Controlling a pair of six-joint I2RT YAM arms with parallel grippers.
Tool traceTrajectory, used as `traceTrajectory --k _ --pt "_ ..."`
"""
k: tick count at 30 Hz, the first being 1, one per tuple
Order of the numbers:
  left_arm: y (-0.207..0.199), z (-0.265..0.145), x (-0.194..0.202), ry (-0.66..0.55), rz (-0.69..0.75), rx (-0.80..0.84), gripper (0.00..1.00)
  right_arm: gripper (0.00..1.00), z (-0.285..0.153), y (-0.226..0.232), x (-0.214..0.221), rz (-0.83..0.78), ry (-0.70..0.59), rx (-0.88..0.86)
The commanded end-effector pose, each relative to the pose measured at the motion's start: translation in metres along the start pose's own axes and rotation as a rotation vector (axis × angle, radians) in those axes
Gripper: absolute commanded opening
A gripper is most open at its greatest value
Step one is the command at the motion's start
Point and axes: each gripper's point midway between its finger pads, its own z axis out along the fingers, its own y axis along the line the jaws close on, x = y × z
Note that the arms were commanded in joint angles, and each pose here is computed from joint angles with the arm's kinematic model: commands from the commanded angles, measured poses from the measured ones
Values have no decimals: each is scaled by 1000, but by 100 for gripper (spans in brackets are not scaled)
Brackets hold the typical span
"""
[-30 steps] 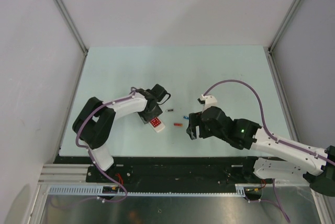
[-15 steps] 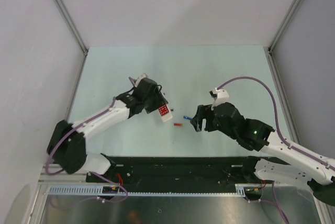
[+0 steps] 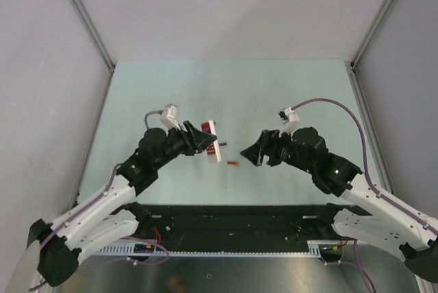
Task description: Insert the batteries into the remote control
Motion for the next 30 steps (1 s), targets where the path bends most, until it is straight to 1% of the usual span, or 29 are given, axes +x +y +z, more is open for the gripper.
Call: traceTrajectory --k 1,2,3,5,6,8,9,11,12,18,23,30 --pt "-63 -28 -34 -136 132 303 0 84 -8 58 -7 63 17 -328" --pt "-76 -38 -44 -177 150 354 0 84 -9 61 -6 77 20 -360" --pt "-88 -46 -50 -195 174 393 0 85 -13 71 -15 75 -13 -416" --pt "-107 -59 -61 -238 212 464 0 87 -21 85 -23 87 -22 -496" --pt "-121 -67 -65 -242 245 517 0 88 -25 93 -31 81 -51 -543" --pt "-138 -76 -70 -263 289 593 0 90 -33 107 -33 78 -43 -622" --pt "-149 -84 -68 -251 318 654 0 90 -38 115 -40 66 -72 -667" --pt "-164 -92 -71 -257 330 717 0 92 -40 123 -40 66 -57 -717" --pt "-167 -93 -70 -245 329 734 0 93 -42 129 -44 56 -75 -747" --pt "-183 -103 -67 -227 262 876 0 96 -35 133 -51 55 -106 -762" --pt "-185 -104 -62 -200 203 918 0 97 -40 140 -58 20 -156 -796" --pt "-187 -102 -60 -177 169 949 0 97 -40 154 -55 -4 -160 -863"
